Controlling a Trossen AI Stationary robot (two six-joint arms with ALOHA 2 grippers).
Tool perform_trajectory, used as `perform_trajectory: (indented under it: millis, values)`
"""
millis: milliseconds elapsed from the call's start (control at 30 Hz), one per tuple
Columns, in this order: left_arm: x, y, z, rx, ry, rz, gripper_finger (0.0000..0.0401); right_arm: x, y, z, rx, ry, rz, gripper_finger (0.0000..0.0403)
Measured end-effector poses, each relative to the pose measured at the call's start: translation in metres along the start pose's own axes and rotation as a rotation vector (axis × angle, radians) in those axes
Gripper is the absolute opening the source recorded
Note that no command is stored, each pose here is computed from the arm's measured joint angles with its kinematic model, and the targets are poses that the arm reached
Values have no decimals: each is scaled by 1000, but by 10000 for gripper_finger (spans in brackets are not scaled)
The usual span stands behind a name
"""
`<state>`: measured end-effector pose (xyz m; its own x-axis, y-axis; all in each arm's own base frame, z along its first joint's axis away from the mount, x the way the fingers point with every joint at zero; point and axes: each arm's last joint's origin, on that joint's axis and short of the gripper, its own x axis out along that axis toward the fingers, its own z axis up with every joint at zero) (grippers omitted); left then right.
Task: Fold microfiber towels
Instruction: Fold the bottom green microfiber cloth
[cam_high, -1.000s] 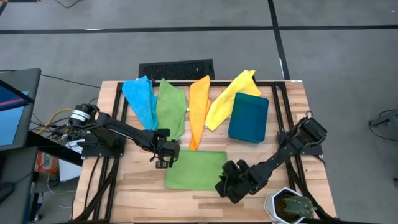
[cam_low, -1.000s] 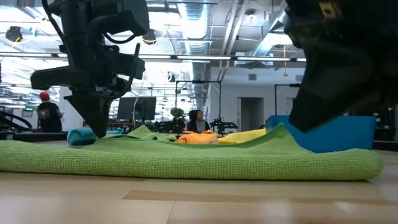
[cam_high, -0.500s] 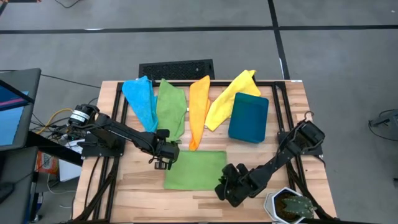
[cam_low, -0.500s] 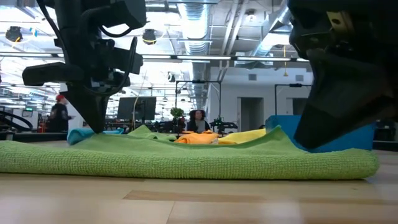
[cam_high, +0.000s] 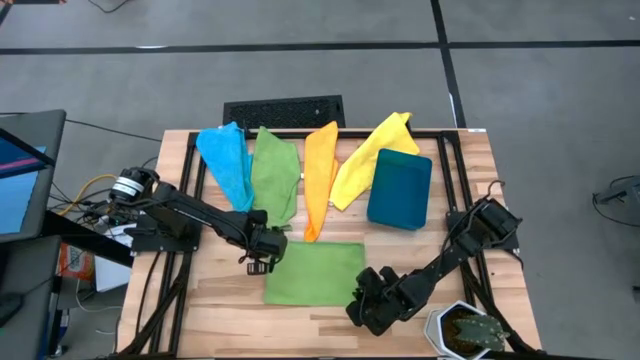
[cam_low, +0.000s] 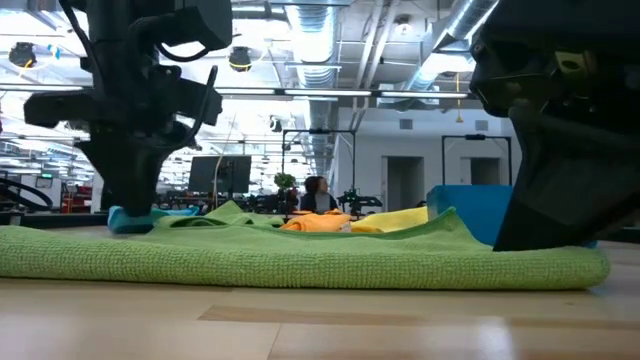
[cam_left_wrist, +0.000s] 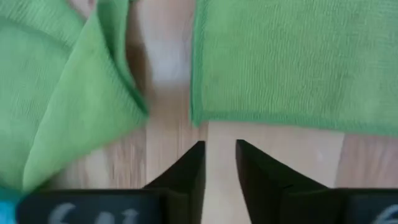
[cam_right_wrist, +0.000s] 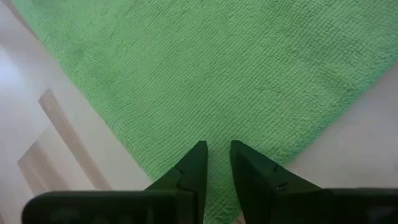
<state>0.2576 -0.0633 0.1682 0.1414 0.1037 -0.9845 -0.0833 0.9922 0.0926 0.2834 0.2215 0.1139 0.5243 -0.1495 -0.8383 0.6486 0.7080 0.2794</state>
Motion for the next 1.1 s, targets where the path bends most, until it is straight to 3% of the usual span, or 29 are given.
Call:
perform_trajectory:
  millis: [200,333,467,700,1100]
  values:
    - [-41,3,-6,-157,-121,-45,117,-3,0,1,-19,-2,7,97]
    - [-73,-18,-16,-285,-498,-136,113,-4,2,2,-16,-9,23,97]
    - [-67,-49,-37,-318,-755,-179,83,-7,6,-2,-6,-26,57,97]
    - [-20,-89,-60,-336,-783,-296,6,-10,9,-7,-7,-27,83,97]
    - [28,-143,-59,-262,-688,-200,0,-9,11,-3,25,-32,107,97]
